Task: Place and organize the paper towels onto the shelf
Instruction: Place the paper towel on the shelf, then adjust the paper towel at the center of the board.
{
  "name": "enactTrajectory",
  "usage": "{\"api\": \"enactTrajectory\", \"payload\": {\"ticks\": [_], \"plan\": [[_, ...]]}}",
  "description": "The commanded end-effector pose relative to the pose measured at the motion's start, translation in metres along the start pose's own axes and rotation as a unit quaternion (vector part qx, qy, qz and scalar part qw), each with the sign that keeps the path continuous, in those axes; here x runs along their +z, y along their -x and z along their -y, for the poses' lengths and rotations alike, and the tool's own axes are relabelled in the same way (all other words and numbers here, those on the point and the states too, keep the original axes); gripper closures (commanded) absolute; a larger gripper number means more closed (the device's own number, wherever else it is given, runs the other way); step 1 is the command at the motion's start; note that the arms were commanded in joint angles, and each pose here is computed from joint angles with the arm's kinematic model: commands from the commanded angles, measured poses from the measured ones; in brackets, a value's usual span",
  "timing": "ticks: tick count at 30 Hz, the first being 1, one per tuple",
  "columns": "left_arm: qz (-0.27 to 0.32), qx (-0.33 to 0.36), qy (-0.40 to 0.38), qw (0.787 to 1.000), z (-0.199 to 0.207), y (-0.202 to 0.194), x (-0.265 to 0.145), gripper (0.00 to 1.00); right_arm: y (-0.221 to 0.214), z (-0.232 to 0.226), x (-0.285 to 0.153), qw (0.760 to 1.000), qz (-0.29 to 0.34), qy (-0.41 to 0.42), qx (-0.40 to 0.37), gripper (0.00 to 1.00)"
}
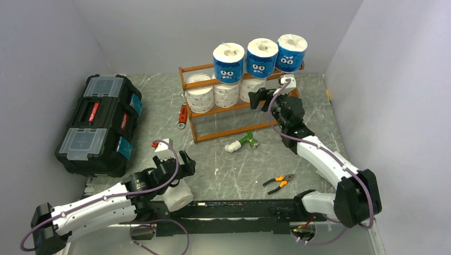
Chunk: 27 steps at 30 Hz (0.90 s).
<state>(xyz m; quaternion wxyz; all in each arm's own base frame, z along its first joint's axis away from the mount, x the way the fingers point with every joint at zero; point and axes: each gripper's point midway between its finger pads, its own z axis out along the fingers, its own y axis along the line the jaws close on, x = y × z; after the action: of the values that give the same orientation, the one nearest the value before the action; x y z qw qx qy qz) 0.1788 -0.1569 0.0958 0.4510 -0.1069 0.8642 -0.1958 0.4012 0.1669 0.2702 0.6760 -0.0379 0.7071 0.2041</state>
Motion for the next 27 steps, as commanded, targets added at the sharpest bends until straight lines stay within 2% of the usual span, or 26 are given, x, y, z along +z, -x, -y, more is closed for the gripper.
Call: {"api": "enactTrajectory", "payload": {"ticks": [1, 5, 10, 14, 17, 22, 27], "plan": [[-0.008, 0.000, -0.004, 1.000, 0.002, 0.000, -0.004, 0.11, 0.016, -0.014, -0.022, 0.999, 0.001, 0.014, 0.040, 0.06], [-0.007, -0.004, -0.005, 1.000, -0.001, 0.000, -0.006, 0.11, 0.015, -0.014, -0.043, 0.997, -0.020, 0.004, 0.069, 0.04], [-0.003, -0.009, -0.005, 1.000, -0.001, 0.002, -0.007, 0.11, -0.007, 0.002, -0.064, 0.989, -0.068, -0.059, 0.117, 0.01], [0.010, -0.004, -0.001, 1.000, -0.001, 0.013, -0.012, 0.10, -0.038, 0.033, -0.083, 0.963, -0.125, -0.172, 0.168, 0.00], [0.026, 0.002, 0.002, 1.000, -0.001, 0.026, -0.017, 0.10, -0.059, 0.043, -0.096, 0.944, -0.165, -0.218, 0.185, 0.00], [0.051, 0.012, 0.014, 0.999, -0.002, 0.045, -0.025, 0.09, -0.090, 0.054, -0.118, 0.926, -0.220, -0.253, 0.171, 0.00], [0.066, 0.013, 0.031, 0.997, -0.007, 0.057, -0.031, 0.08, -0.099, 0.051, -0.129, 0.927, -0.219, -0.241, 0.188, 0.00]]}}
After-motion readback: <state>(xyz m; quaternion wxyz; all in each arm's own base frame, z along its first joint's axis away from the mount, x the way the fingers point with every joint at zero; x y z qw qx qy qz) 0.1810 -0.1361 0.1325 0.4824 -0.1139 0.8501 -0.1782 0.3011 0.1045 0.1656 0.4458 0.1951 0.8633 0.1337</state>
